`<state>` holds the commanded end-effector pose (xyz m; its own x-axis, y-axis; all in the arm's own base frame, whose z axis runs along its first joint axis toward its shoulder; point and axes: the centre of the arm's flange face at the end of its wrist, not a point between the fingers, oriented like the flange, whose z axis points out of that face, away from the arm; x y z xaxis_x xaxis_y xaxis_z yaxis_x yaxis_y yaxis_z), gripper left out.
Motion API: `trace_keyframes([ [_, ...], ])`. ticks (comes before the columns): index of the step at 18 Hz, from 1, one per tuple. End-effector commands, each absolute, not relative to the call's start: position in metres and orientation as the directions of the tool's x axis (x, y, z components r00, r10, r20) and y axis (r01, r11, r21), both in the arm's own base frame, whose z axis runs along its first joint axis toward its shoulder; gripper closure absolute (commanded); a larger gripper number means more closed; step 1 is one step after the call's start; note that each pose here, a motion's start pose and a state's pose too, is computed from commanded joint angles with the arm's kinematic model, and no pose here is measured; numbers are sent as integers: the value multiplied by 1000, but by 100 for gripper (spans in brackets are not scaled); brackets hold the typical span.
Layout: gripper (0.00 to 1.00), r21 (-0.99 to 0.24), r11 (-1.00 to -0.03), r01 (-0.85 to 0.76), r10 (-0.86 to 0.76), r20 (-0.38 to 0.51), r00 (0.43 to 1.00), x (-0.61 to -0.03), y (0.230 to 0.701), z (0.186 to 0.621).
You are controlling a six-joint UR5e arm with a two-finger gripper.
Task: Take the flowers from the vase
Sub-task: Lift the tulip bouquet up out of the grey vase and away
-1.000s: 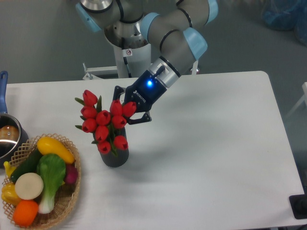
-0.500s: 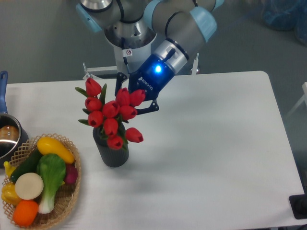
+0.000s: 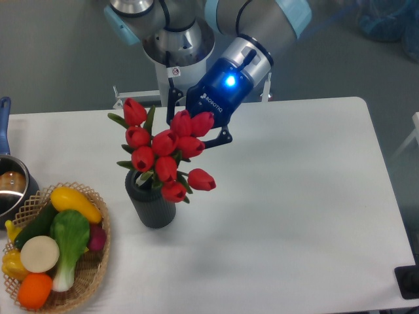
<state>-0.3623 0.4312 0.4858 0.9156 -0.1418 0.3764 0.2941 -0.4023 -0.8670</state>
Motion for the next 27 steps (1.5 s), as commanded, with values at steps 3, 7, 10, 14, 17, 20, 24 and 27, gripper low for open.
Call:
trace_keyframes([
  [3,94,-874,-379,305,-127,375,918,-374,420,494],
  [7,94,-870,-368,328,-95,386,918,-385,411,505],
  [10,94,-878,-358,317,-75,365,928,-396,403,514],
  [14,100,-900,-354,254,-47,289,956,-419,394,522],
  [17,100,-896,-424,129,1,142,990,-439,379,505],
  [20,100,-882,-471,-6,6,-10,1000,-460,355,492],
  [24,100,-787,-606,-118,33,-173,984,-487,317,471],
  [27,100,-692,-712,-122,44,-217,975,-500,306,457],
])
